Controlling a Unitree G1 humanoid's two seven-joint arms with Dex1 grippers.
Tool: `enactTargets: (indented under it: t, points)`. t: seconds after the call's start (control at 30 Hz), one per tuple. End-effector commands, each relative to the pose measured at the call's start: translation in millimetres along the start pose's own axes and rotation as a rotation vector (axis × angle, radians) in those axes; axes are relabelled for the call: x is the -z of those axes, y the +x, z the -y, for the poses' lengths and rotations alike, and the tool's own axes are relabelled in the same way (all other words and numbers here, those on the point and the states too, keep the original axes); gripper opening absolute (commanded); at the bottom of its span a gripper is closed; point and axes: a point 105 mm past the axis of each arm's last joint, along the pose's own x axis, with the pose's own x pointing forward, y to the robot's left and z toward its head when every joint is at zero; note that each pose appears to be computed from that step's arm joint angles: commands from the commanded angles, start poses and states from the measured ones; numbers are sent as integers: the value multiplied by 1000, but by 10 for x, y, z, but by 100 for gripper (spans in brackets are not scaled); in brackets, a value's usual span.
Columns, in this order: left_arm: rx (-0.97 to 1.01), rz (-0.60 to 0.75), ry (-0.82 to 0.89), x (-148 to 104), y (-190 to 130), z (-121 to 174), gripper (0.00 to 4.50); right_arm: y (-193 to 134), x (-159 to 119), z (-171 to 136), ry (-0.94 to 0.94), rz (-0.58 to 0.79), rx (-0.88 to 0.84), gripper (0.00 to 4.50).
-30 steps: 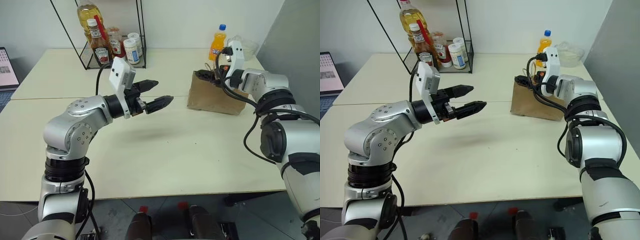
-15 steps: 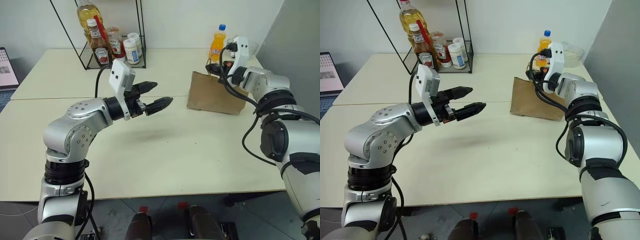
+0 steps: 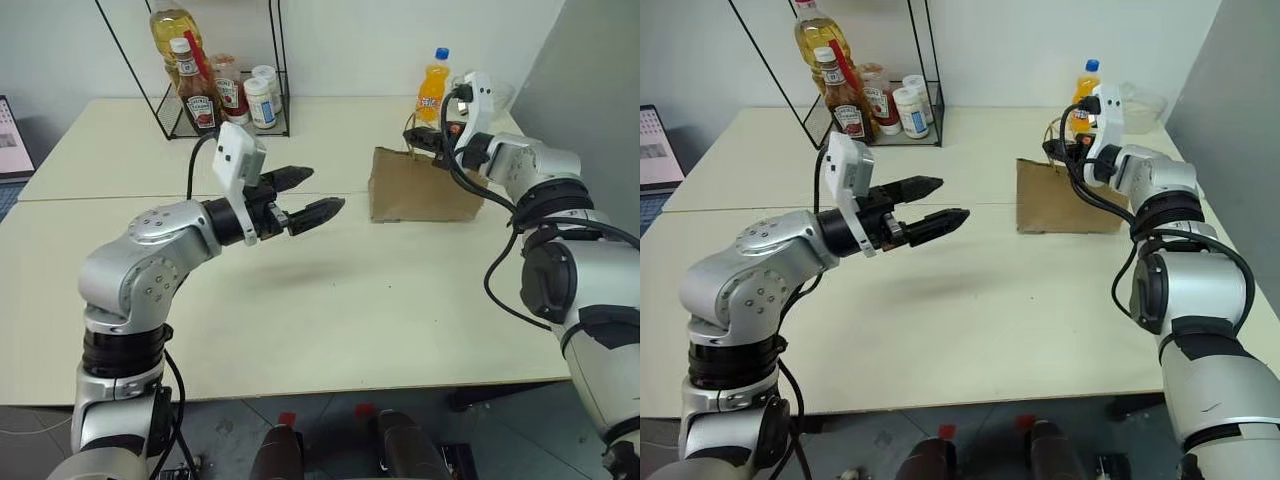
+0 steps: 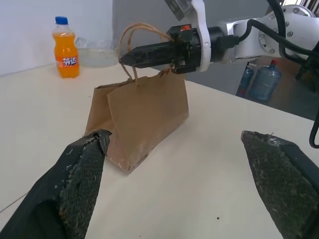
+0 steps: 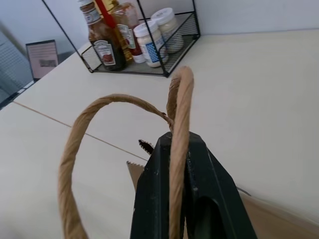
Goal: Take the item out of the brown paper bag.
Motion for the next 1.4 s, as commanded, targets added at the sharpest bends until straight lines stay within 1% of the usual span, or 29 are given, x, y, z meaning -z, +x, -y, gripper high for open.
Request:
enactTargets:
  t: [0.03,0.17,0.37,0.57,0.7,0.8,0.93,1.17,1.4]
  points:
    - [-20,50,1,-157,-161,41,450,93,-353,-348,-32,95,-127,3]
    - [-44,31,-22,-99,-279,83,450,201,-335,-558,-15,92,-195,3]
    - [-137,8,-64,20,-506,99,450,430,-246,-1104,-8,68,-367,3]
    - [-214,12,-82,79,-622,113,450,587,-58,-1512,-29,26,-494,3]
    - [-243,8,-89,124,-668,144,450,622,93,-1673,-70,-19,-565,3]
    - [-266,9,-92,142,-694,144,450,645,184,-1704,-97,-49,-576,3]
    - [-284,7,-95,167,-719,160,450,708,266,-1664,-131,-57,-532,3]
    - [-289,3,-93,180,-718,156,450,865,195,-1624,-172,15,-400,3]
    - [-280,4,-85,164,-695,129,450,941,201,-1643,-190,41,-350,3]
